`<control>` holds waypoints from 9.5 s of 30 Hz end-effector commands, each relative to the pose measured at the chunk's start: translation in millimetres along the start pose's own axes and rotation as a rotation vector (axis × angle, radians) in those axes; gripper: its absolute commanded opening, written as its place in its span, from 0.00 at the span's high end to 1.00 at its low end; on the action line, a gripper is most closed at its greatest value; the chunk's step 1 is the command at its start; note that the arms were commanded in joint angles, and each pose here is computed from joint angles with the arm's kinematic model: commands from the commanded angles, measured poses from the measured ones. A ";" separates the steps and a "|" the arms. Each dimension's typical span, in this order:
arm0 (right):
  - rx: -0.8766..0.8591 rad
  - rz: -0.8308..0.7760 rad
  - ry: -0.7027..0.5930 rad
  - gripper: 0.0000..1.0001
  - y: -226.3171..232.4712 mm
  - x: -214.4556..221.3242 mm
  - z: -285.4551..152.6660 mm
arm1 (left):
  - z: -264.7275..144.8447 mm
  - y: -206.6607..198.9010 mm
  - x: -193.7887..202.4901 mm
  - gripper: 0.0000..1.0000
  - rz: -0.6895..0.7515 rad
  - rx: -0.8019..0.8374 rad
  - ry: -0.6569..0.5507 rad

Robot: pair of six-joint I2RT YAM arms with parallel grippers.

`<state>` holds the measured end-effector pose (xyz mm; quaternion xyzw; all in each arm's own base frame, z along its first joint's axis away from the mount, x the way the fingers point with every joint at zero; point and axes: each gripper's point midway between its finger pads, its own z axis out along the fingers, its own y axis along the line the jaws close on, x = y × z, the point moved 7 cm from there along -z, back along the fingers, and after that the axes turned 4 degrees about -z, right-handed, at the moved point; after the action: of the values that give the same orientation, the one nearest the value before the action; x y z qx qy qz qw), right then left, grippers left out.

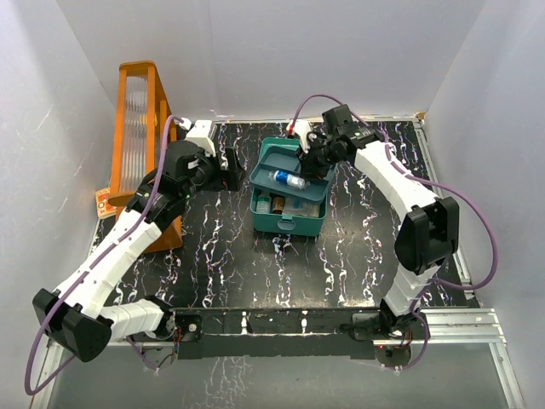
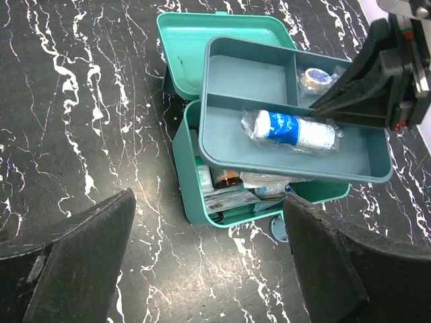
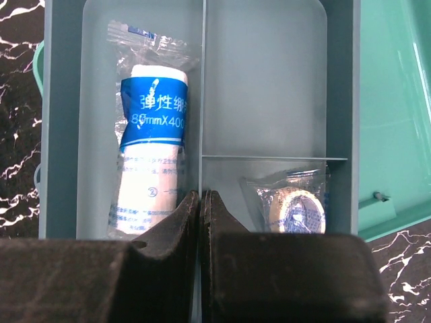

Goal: Organize the medicine kit

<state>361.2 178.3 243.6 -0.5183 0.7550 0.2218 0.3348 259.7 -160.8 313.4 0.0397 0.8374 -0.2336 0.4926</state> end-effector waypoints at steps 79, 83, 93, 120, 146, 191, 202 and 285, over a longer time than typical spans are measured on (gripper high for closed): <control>-0.062 -0.266 -0.185 1.00 22.9 48.6 44.0 | 44.7 4.1 37.3 0.11 -0.119 0.003 0.134; -0.036 -0.265 -0.170 0.96 19.3 47.3 41.9 | 43.9 4.2 37.2 0.11 -0.115 0.000 0.135; 0.039 -0.230 -0.069 0.62 15.5 31.4 8.4 | 40.2 3.6 24.5 0.11 -0.096 -0.011 0.089; 0.724 1.031 -0.378 0.47 -56.3 41.5 -71.9 | 51.0 6.3 25.5 0.01 -0.138 -0.058 0.095; 0.206 1.327 -0.502 0.41 -125.7 70.4 20.4 | 91.8 43.1 71.1 0.06 -0.192 -0.249 0.298; 0.240 0.702 -0.687 0.67 -81.2 21.6 -22.9 | 93.9 51.3 37.9 0.08 -0.187 -0.328 0.205; 0.219 0.503 -0.697 0.66 -68.7 11.7 -38.2 | 74.4 46.8 -4.8 0.08 -0.148 -0.329 0.053; 0.023 0.752 -0.768 0.36 -101.0 -10.8 -5.2 | 102.0 53.4 -22.7 0.10 -0.127 -0.274 0.076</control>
<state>470.1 141.7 215.1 -0.0251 0.7544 0.4879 0.4385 366.3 -162.5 222.0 -0.0627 0.9110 -0.1410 0.3825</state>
